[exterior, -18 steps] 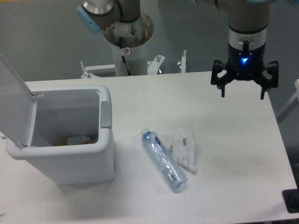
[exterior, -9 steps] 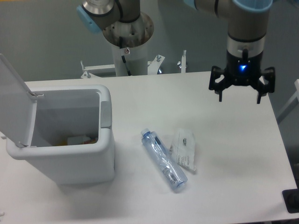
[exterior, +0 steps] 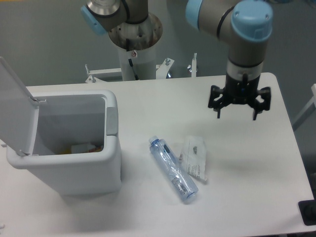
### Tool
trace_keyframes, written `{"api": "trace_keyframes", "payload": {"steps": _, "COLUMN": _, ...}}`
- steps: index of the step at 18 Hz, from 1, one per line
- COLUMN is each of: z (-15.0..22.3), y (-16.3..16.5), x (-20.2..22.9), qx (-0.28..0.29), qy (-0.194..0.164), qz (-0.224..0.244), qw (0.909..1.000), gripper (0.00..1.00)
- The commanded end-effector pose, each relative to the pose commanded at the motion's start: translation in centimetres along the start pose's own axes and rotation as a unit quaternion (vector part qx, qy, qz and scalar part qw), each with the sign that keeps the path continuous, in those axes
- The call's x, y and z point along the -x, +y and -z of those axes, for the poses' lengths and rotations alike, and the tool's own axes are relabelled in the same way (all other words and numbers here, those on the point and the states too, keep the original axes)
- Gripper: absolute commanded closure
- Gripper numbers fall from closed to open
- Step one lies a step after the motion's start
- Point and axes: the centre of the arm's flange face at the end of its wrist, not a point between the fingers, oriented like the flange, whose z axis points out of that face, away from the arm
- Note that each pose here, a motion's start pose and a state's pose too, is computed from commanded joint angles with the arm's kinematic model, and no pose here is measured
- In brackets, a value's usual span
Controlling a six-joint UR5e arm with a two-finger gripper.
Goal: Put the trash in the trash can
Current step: 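Move the open gripper over the clear plastic wrapper and lower it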
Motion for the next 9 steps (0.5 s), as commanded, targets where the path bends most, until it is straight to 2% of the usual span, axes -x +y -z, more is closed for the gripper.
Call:
{"api": "trace_keyframes", "payload": {"steps": 3, "z": -2.7, "y": -0.1, "x": -0.6, "qx": 0.015, "qy": 0.020, "qz": -0.003, "qw": 0.9997, "gripper": 0.00}}
{"api": "trace_keyframes", "payload": {"steps": 7, "z": -6.2, "y": -0.3, "x": -0.3, "qx": 0.036, "qy": 0.039, "qz": 0.030, "qw": 0.9981, "gripper": 0.00}}
{"api": "trace_keyframes", "payload": {"steps": 9, "z": -7.4, "y": -0.6, "x": -0.6, "qx": 0.043, "qy": 0.045, "qz": 0.029, "qw": 0.9977, "gripper": 0.00}}
